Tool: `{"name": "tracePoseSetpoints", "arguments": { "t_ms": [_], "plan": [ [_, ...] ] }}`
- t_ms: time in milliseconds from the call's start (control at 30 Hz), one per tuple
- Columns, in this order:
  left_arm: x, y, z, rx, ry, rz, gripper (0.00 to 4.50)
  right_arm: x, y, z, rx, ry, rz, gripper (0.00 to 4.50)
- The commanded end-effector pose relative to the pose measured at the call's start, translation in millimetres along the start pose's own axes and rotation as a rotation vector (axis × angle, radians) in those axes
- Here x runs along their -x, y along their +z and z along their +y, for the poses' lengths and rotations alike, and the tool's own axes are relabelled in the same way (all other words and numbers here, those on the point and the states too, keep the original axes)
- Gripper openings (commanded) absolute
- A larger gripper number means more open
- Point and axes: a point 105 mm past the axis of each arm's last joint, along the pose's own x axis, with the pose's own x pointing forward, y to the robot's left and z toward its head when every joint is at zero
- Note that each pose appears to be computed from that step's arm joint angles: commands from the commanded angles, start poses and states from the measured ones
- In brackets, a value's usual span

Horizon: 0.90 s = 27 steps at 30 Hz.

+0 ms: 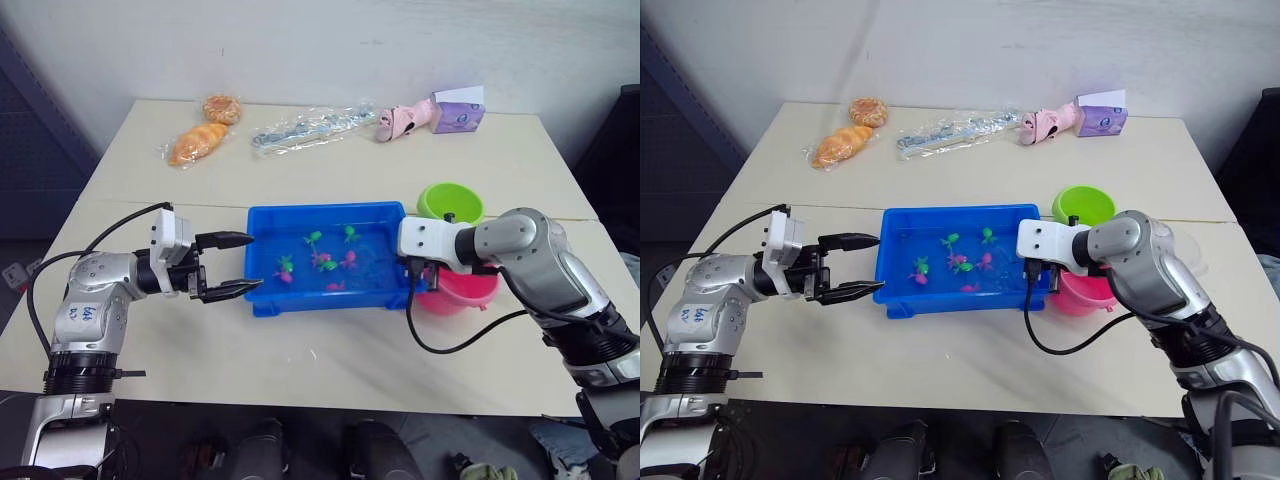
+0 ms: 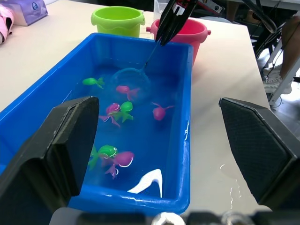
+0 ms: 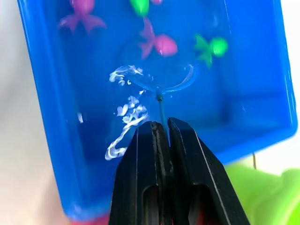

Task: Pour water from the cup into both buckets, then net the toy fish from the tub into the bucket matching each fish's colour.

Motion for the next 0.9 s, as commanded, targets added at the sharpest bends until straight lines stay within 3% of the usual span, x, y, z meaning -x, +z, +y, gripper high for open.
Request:
{"name": "tracePoseSetpoints", "arguments": {
  "t_ms": [33, 267, 667, 900],
  "plan": [
    [3.4, 8.9, -1.5, -0.035, 0.003, -0.010, 4.41, 11.7, 8.3, -7.6, -0.042, -0.049, -0.058, 0.00],
    [0.1, 8.2, -0.4, -0.032, 0.002, -0.014, 4.41, 29.1, 5.8, -5.9, -0.118, -0.072, -0.087, 0.00],
    [-9.3, 12.7, 0.8, -0.047, -0.042, -0.058, 4.41, 92.5, 8.9, 11.5, -0.367, -0.222, -0.311, 0.00],
    [-29.9, 21.1, 0.9, -0.056, -0.129, -0.105, 4.41, 142.4, -27.9, 34.7, -0.389, -0.435, -0.237, 0.00]
  ]
}}
